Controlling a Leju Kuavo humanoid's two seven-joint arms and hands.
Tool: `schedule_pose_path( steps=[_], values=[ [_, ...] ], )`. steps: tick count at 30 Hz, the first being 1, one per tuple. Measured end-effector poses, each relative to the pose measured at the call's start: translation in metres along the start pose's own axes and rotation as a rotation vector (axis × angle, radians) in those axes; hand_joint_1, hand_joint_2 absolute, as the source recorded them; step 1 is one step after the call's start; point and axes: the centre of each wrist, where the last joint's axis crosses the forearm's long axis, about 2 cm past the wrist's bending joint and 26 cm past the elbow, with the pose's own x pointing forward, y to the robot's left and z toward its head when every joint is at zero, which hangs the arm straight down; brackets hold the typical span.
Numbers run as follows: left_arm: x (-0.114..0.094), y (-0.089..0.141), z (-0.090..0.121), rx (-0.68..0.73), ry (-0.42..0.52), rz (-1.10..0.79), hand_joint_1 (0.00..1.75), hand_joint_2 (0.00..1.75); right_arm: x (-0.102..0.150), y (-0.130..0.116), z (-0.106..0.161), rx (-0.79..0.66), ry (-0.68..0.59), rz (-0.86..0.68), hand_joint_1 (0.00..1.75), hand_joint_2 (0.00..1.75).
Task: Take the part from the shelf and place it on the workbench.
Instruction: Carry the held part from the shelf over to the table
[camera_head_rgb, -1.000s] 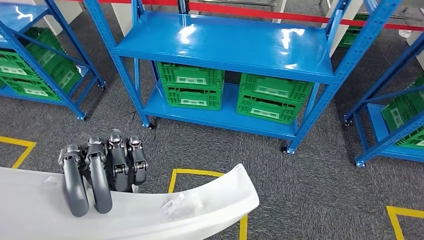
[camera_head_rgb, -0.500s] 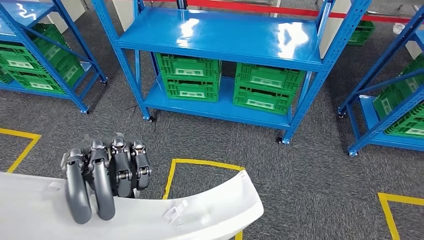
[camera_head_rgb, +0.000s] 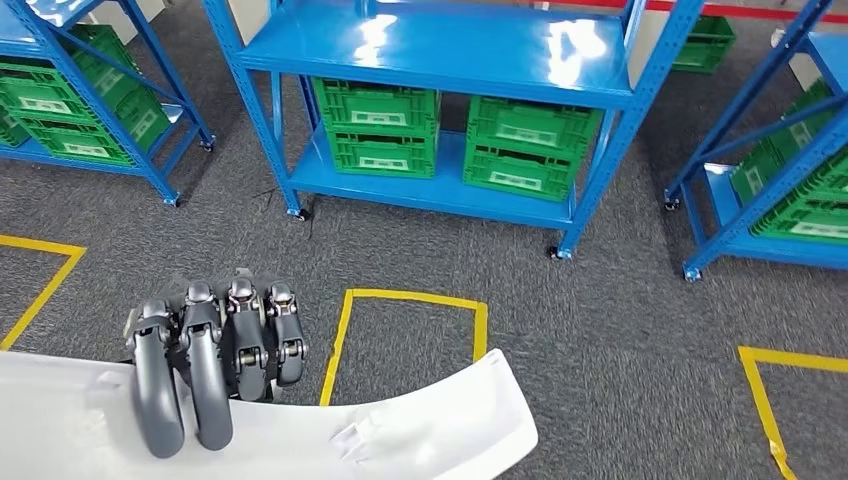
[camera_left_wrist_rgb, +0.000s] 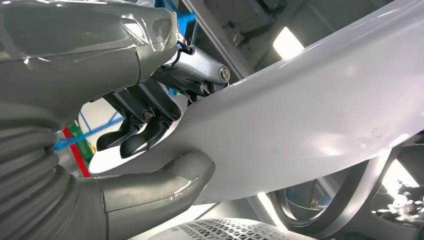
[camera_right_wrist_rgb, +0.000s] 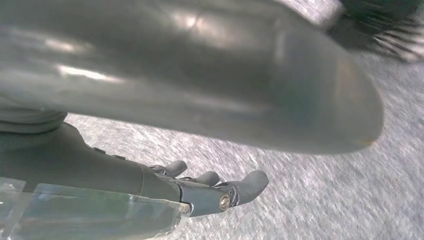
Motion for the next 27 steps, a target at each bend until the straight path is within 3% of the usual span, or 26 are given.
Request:
schedule_pose_path(
  steps=[27],
  values=[
    [0.004,-0.005,0.000,-0.019,-0.004,-0.004,1.75,1.75,-0.007,0.004,0.002,0.028,0.009,0.000,0.00,0.00]
  ],
)
